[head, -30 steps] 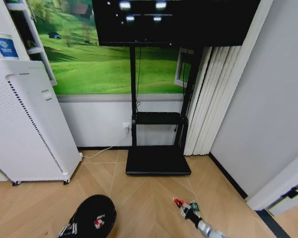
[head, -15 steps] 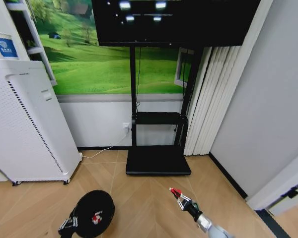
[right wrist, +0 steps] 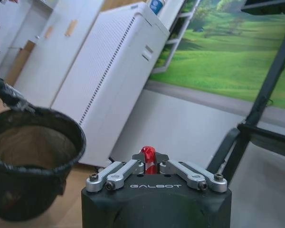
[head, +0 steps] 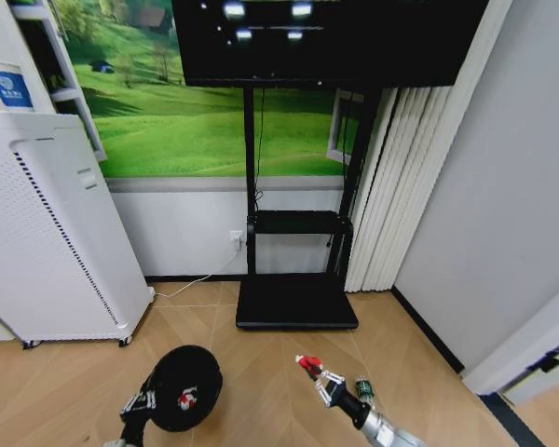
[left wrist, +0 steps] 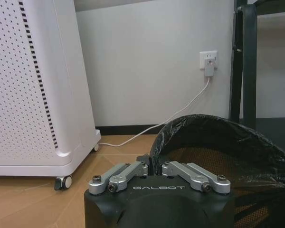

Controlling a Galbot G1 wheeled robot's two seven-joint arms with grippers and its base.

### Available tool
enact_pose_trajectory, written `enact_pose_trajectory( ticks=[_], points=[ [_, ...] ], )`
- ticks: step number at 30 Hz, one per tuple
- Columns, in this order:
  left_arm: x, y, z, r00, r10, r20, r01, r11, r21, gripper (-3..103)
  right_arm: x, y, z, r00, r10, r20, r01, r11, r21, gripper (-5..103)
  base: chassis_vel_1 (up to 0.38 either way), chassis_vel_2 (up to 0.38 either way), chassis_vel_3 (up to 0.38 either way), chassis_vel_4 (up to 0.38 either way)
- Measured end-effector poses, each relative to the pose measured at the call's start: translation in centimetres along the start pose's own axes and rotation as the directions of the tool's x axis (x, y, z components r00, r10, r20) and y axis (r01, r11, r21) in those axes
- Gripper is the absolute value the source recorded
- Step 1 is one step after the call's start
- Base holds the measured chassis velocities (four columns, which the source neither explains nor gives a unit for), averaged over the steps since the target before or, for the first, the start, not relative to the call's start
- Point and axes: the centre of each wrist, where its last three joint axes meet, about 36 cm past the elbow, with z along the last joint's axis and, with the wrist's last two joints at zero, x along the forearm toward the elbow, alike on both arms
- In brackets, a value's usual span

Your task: Pick up the trash bin and place the garbage on the floor into it.

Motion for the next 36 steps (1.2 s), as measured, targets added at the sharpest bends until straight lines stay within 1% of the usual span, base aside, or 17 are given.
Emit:
enact_pose_trajectory(
  ticks=[2, 3, 6, 7, 9, 12, 14, 16, 19, 23, 26, 28, 29, 31, 32, 34, 36],
  points=[
    [-0.1, -0.3, 0.4, 1.0, 0.003, -0.004, -0.003, 1.0, 0.001, 7, -1.2, 0.6, -0.8, 0.999, -0.02, 0.038, 0.021, 1.0, -0.017, 10, 0.0, 0.0, 0.0, 0.0],
    [-0.1, -0.3, 0.4, 1.0, 0.003, -0.004, -0.003, 1.0, 0.001, 7, -1.2, 0.6, -0.8, 0.999, -0.02, 0.038, 0.021, 1.0, -0.017, 10, 0.0, 0.0, 0.0, 0.0],
    [-0.7, -0.5, 0.6, 1.0, 0.01, -0.006, -0.01, 1.0, -0.001, 7, -3.6, 1.6, -1.7, 0.993, -0.063, 0.1, 0.068, 0.996, -0.051, 10, 0.0, 0.0, 0.0, 0.0],
    [-0.7, -0.5, 0.6, 1.0, 0.01, -0.006, -0.01, 1.0, -0.001, 7, -3.6, 1.6, -1.7, 0.993, -0.063, 0.1, 0.068, 0.996, -0.051, 10, 0.0, 0.0, 0.0, 0.0],
    [-1.4, -0.3, 0.6, 1.0, 0.016, -0.009, -0.016, 1.0, -0.011, 7, -6.1, 2.9, -1.8, 0.985, -0.096, 0.146, 0.109, 0.991, -0.082, 10, 0.0, 0.0, 0.0, 0.0],
    [-1.6, -0.3, 0.5, 1.0, 0.019, -0.008, -0.019, 1.0, -0.014, 7, -6.9, 3.1, -1.6, 0.981, -0.109, 0.158, 0.124, 0.988, -0.087, 10, 0.0, 0.0, 0.0, 0.0],
    [-2.6, -0.1, 0.1, 1.0, 0.028, -0.001, -0.028, 0.999, -0.023, 7, -10.2, 2.8, -0.9, 0.967, -0.168, 0.19, 0.185, 0.98, -0.072, 10, 0.0, 0.0, 0.0, 0.0],
    [-2.8, -0.1, 0.1, 1.0, 0.027, 0.001, -0.027, 0.999, -0.023, 7, -11.0, 3.1, -0.7, 0.964, -0.179, 0.197, 0.197, 0.978, -0.073, 10, 0.0, 0.0, 0.0, 0.0],
    [-3.6, 0.1, -0.2, 1.0, 0.023, 0.007, -0.023, 1.0, -0.021, 7, -13.8, 4.9, 0.3, 0.948, -0.237, 0.211, 0.26, 0.962, -0.089, 9, 0.0, 0.0, 0.0, 0.0],
    [-4.0, -0.2, -0.2, 1.0, 0.026, 0.008, -0.026, 0.999, -0.018, 7, -15.6, 5.9, 0.8, 0.94, -0.262, 0.218, 0.288, 0.953, -0.095, 9, 0.0, 0.0, 0.0, 0.0],
    [-4.0, -0.5, -0.2, 1.0, 0.029, 0.007, -0.029, 1.0, -0.012, 7, -18.5, 6.9, 0.7, 0.929, -0.279, 0.245, 0.31, 0.946, -0.1, 9, 0.0, 0.0, 0.0, 0.0],
    [-4.1, -0.5, 0.0, 1.0, 0.029, 0.005, -0.029, 0.999, -0.014, 7, -21.1, 8.5, 0.3, 0.913, -0.297, 0.279, 0.336, 0.936, -0.105, 9, 0.0, 0.0, 0.0, 0.0],
    [-4.1, -0.5, 0.0, 1.0, 0.029, 0.005, -0.029, 0.999, -0.014, 7, -21.1, 8.5, 0.3, 0.913, -0.297, 0.279, 0.336, 0.936, -0.105, 9, 0.0, 0.0, 0.0, 0.0],
    [-4.2, -0.6, 0.1, 1.0, 0.03, 0.003, -0.03, 0.999, -0.012, 7, -23.4, 10.5, -0.6, 0.899, -0.306, 0.314, 0.358, 0.926, -0.122, 9, 0.0, 0.0, 0.0, 0.0],
    [-4.2, -0.6, 0.1, 1.0, 0.03, 0.003, -0.03, 0.999, -0.012, 7, -23.4, 10.5, -0.6, 0.899, -0.306, 0.314, 0.358, 0.926, -0.122, 9, 0.0, 0.0, 0.0, 0.0],
    [-4.2, -0.9, 0.2, 0.999, 0.035, 0.001, -0.035, 0.999, -0.009, 7, -24.8, 11.9, -1.0, 0.89, -0.314, 0.331, 0.373, 0.918, -0.132, 9, 0.0, 0.0, 0.0, 0.0],
    [-4.2, -0.9, 0.2, 0.999, 0.035, 0.001, -0.035, 0.999, -0.008, 7, -24.9, 12.1, -1.0, 0.889, -0.315, 0.332, 0.375, 0.918, -0.133, 9, 0.0, 0.0, 0.0, 0.0]
  ],
)
